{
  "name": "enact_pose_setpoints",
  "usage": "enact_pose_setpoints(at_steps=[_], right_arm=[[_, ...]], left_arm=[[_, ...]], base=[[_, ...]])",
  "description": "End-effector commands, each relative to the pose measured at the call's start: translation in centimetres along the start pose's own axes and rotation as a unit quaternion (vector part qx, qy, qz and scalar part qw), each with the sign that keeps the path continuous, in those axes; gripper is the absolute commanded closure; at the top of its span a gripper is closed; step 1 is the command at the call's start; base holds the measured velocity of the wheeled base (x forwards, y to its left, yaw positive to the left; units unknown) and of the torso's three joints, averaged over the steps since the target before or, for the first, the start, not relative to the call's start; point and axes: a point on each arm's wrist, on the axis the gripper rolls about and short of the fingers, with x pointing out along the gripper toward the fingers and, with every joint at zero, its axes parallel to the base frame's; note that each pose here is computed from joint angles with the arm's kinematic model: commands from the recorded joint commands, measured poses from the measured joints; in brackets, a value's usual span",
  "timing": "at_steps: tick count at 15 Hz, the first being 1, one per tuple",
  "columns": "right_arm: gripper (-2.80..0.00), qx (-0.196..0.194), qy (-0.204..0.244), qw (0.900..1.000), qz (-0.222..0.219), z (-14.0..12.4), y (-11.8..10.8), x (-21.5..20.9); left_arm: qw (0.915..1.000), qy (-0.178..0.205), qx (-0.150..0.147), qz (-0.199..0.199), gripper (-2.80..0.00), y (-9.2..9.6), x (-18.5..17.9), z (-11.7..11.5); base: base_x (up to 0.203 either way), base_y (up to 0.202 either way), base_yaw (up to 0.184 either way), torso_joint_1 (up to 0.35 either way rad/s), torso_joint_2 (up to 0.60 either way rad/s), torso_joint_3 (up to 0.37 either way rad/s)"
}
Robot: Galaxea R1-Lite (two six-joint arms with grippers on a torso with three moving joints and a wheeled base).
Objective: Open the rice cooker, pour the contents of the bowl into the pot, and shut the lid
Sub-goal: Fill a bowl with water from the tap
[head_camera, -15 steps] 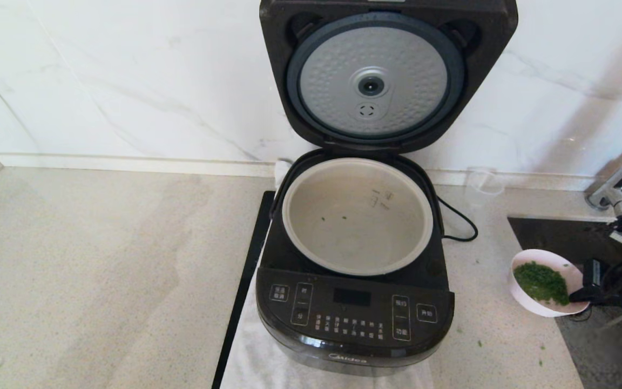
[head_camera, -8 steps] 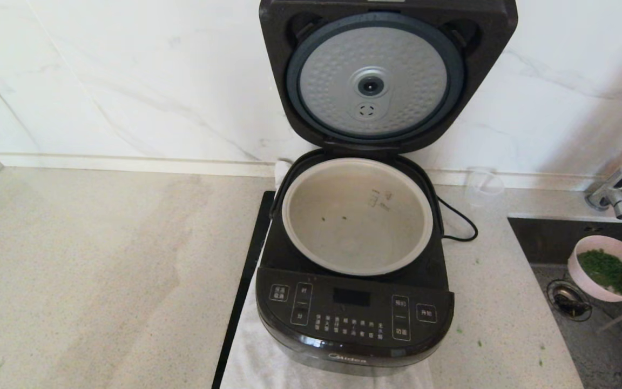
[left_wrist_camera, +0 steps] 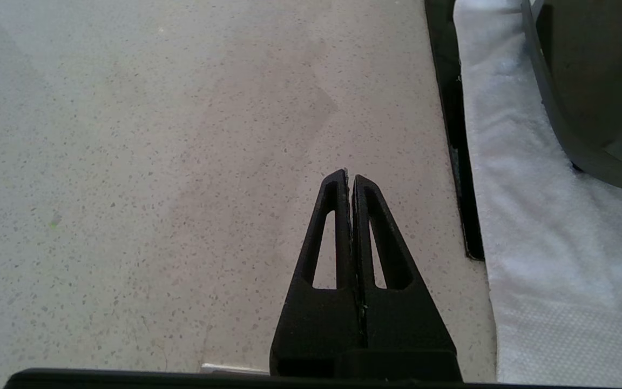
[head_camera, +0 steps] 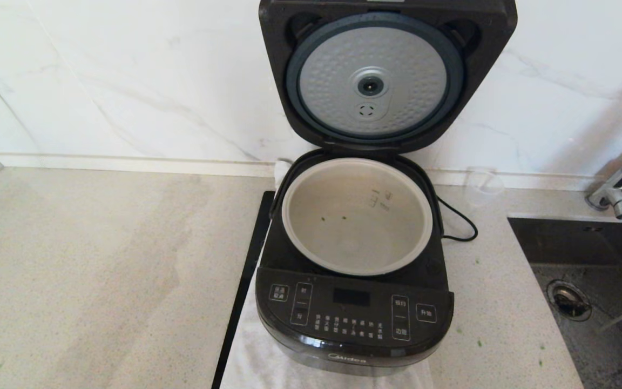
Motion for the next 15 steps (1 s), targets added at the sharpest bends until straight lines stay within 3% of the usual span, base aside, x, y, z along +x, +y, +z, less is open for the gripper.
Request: enact_pose_setpoints(at_steps=[1, 5, 15], right_arm=[[0.0, 0.025, 0.004, 1.0, -0.008, 1.6, -2.1, 1.5], [0.0, 0.053, 0.021, 0.998, 0.004, 3.6, -3.6, 1.9], [0.0, 0.081, 0.04, 0.996, 0.019, 4.5, -4.0, 3.1]], left_arm=[[1.0, 0.0, 0.0, 0.0, 0.0, 0.0, 0.0, 0.0], [1.0, 0.0, 0.0, 0.0, 0.0, 0.0, 0.0, 0.0], [1.0, 0.0, 0.0, 0.0, 0.0, 0.0, 0.0, 0.0]], base=[[0.0, 0.0, 0.0, 0.0, 0.0, 0.0], [0.0, 0.0, 0.0, 0.0, 0.0, 0.0], [0.0, 0.0, 0.0, 0.0, 0.0, 0.0]])
